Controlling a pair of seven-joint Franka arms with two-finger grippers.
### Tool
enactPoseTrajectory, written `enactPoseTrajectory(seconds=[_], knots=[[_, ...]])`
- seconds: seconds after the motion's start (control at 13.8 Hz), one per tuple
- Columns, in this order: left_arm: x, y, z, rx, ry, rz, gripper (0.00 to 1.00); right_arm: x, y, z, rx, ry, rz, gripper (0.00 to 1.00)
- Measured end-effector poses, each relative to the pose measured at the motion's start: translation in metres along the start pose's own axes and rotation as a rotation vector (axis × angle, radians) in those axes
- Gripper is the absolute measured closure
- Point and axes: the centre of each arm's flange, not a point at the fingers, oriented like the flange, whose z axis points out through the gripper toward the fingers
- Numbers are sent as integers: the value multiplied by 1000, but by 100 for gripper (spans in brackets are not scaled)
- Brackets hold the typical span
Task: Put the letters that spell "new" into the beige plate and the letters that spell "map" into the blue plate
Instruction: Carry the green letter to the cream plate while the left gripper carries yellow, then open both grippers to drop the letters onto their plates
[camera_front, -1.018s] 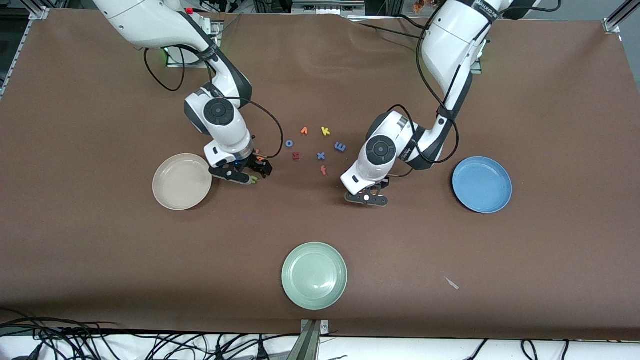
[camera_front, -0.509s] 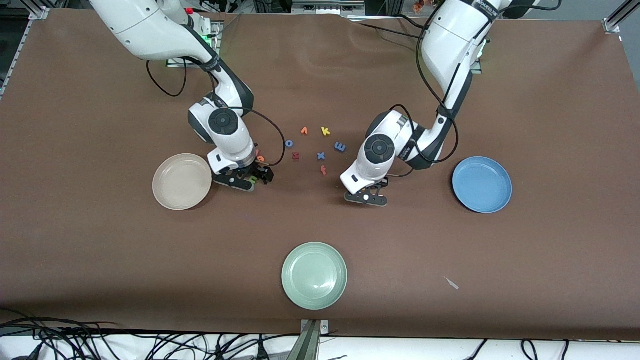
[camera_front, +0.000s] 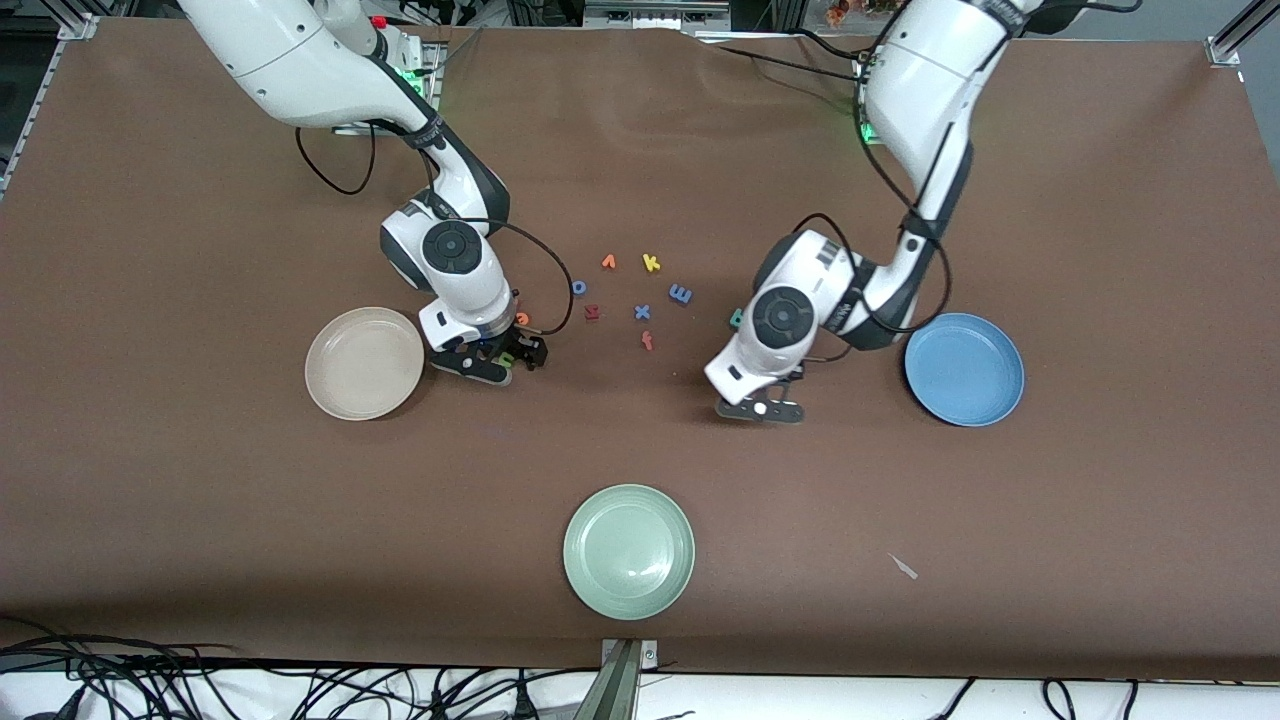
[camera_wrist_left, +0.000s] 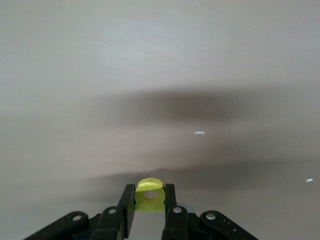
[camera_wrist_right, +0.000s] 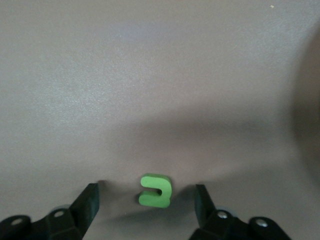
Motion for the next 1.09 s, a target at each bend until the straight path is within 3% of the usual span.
enactPoseTrajectory(seconds=[0.36, 0.65, 0.8, 0.95, 1.09], knots=[[3, -114, -50, 12, -163, 157, 72, 2, -4, -5, 6, 16, -13, 73], [5, -204, -36, 47, -236, 298, 72, 14, 5, -7, -13, 36, -56, 73], [2, -243, -24, 24, -256, 340, 72, 31, 19, -20, -77, 41, -136, 73], [-1, -269, -14, 11, -202, 348, 72, 57, 42, -51, -152, 46, -244, 73], [-19, -279, 1, 13, -99, 344, 72, 81, 70, -87, -185, 36, -328, 73]])
